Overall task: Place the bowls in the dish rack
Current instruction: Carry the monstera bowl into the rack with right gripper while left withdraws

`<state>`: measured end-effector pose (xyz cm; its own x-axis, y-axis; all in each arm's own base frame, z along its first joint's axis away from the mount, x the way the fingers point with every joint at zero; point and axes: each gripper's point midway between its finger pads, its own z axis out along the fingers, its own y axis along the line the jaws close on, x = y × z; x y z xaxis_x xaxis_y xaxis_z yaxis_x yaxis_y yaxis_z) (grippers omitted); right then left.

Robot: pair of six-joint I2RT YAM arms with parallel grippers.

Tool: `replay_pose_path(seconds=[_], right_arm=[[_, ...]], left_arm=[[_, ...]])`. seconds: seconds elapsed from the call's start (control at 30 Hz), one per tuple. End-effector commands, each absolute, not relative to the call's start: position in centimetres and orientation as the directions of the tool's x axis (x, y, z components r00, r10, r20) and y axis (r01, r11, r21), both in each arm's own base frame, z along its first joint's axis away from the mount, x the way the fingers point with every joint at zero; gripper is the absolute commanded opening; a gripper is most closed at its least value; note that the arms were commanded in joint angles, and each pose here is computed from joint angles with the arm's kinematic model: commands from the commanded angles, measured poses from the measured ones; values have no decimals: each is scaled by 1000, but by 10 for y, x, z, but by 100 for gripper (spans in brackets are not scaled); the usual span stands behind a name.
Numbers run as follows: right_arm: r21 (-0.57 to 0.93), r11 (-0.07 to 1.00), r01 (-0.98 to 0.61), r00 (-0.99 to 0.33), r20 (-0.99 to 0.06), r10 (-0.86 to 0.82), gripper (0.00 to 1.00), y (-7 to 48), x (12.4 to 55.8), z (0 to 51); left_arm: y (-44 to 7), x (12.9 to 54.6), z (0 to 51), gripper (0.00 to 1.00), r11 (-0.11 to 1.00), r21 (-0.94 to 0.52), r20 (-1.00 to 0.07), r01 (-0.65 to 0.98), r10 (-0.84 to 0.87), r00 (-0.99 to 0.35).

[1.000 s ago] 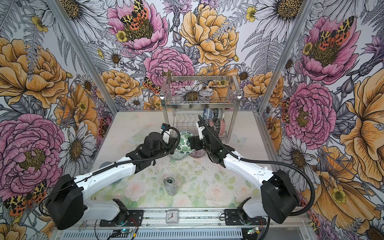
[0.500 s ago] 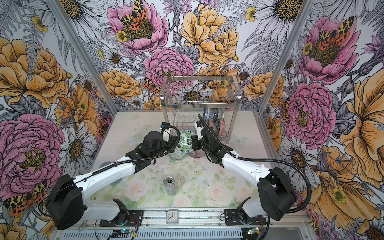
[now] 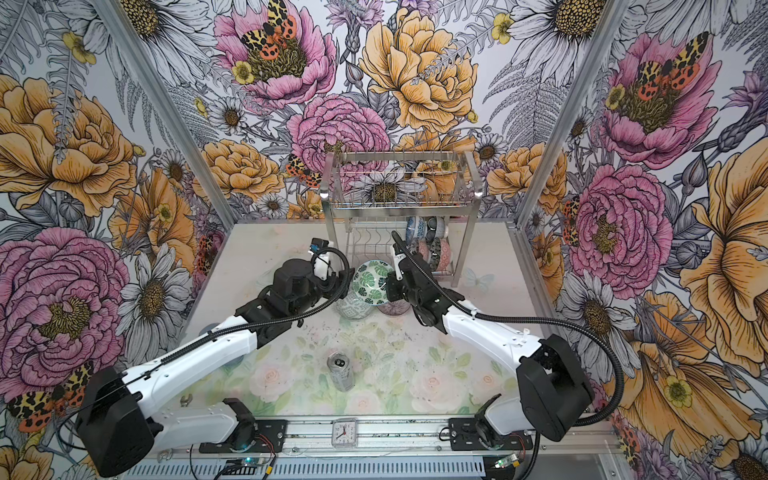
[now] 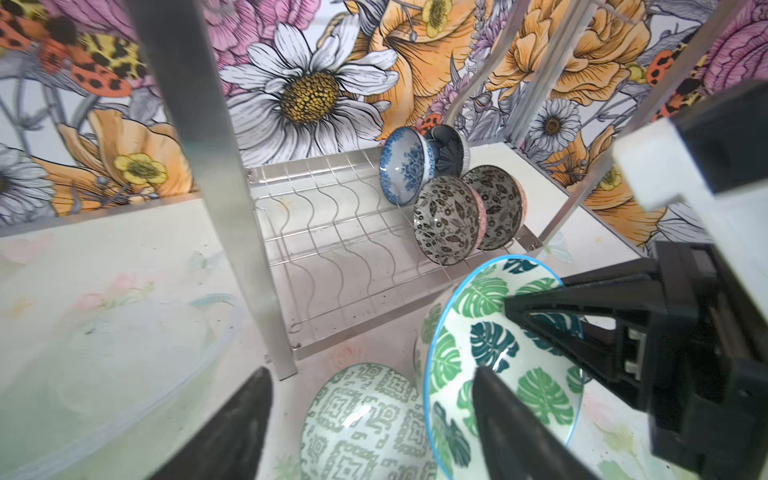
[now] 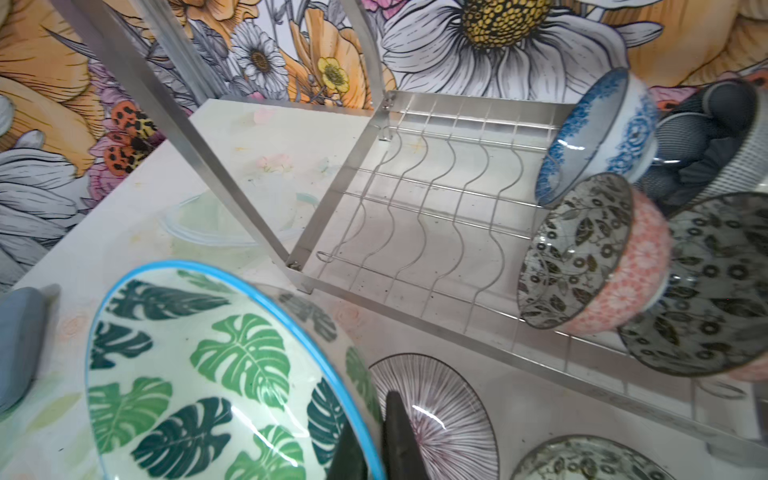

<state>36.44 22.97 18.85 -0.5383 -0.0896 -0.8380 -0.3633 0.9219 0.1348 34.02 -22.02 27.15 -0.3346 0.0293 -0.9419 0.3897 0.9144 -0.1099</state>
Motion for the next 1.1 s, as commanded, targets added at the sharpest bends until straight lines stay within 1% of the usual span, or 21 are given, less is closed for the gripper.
replay_pose_path(seconds=[0.0, 0.03, 0.1, 0.2, 0.37, 0.53, 0.67, 0.77, 1.07], right_arm=[[-12, 986, -169, -409, -909, -81, 0, 195, 387, 232], [-73, 993, -97, -397, -912, -106, 0, 184, 391, 233], [-164, 986, -4, -388, -909, -152, 0, 175, 399, 235], [-274, 958, 82, -377, -899, -225, 0, 173, 410, 241], [-435, 884, 171, -361, -862, -355, 0, 183, 429, 245], [-535, 812, 233, -341, -827, -447, 0, 197, 453, 247], [-637, 712, 297, -355, -765, -537, 0, 204, 475, 243], [-675, 665, 320, -372, -735, -567, 0, 206, 493, 240], [-686, 634, 356, -373, -727, -577, 0, 212, 538, 235]], left_arm=[[-185, 340, 285, 99, 952, -43, -945, 303, 60, -322], [-177, 339, 285, 99, 957, -42, -944, 288, 57, -326], [-163, 339, 284, 99, 966, -40, -941, 256, 50, -334], [-147, 341, 283, 99, 975, -42, -938, 218, 36, -345], [-135, 344, 280, 99, 981, -51, -937, 189, 18, -349], [-132, 346, 276, 99, 979, -66, -935, 192, 6, -354], [-130, 344, 272, 99, 979, -70, -934, 192, 3, -357], [-129, 343, 270, 99, 978, -79, -934, 192, -6, -356], [-122, 339, 272, 99, 981, -78, -942, 180, -14, -335]])
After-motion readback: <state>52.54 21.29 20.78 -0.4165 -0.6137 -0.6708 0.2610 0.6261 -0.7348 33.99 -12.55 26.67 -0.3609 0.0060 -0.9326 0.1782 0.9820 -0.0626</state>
